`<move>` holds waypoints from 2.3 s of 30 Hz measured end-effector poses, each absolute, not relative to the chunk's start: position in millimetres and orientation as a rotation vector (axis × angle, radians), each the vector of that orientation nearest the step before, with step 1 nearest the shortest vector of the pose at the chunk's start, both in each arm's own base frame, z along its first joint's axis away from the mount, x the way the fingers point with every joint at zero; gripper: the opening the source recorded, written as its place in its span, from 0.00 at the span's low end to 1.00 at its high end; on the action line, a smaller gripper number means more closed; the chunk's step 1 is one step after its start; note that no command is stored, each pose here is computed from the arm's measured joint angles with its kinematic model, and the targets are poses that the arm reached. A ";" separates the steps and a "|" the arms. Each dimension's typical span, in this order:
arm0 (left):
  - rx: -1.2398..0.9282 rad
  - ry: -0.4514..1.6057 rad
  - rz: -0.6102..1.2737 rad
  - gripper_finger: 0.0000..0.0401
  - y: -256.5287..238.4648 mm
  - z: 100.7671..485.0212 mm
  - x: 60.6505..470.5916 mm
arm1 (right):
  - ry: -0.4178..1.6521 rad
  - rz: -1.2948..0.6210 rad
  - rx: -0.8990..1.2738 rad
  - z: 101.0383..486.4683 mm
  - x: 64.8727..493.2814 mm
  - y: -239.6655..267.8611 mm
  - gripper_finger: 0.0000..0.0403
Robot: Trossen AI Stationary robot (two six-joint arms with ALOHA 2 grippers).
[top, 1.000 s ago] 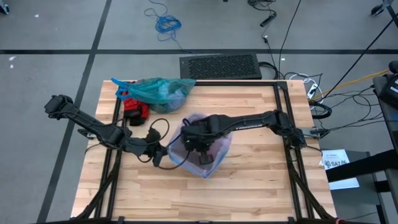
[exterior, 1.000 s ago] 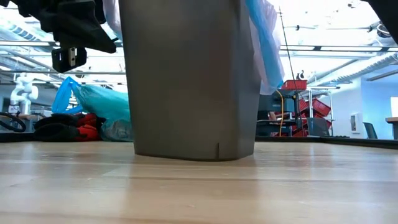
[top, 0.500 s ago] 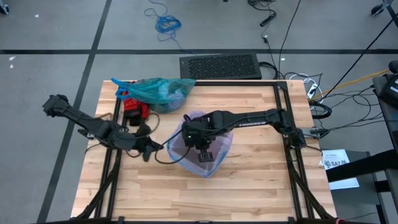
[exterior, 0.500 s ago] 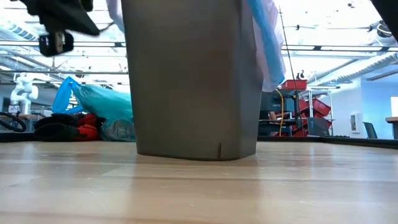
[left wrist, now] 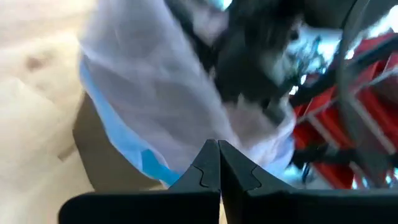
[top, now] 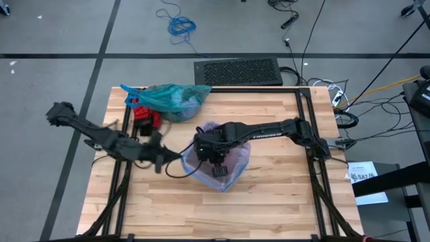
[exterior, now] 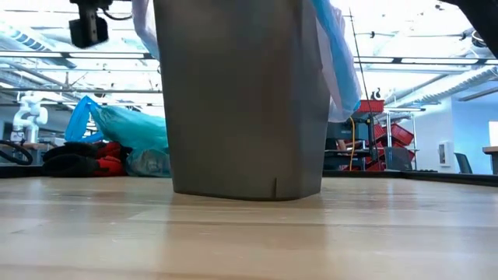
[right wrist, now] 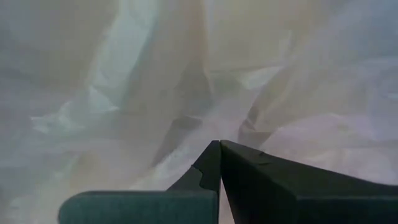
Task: Place trash/remove bag and relplace
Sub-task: Insert the new pink trash bag into the black trash bin
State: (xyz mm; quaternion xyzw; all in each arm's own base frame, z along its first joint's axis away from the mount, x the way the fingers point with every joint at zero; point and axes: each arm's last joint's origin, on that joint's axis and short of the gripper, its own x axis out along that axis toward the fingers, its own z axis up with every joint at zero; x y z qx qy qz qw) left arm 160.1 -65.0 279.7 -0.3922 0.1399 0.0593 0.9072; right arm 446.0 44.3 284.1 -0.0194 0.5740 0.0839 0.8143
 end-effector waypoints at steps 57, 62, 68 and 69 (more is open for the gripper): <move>-0.740 0.467 0.070 0.00 -82.6 253.3 185.2 | 0.995 0.098 0.140 417.1 376.0 13.0 0.00; -0.779 0.422 -0.027 0.00 -75.6 271.3 167.3 | 0.982 0.091 0.159 425.4 366.9 13.1 0.00; -0.816 0.394 -0.112 0.00 -69.9 283.6 151.7 | 0.989 0.080 0.184 426.5 364.6 13.4 0.00; -0.819 0.388 -0.115 0.00 -69.1 284.7 150.1 | 0.996 0.077 0.187 426.1 364.1 13.5 0.00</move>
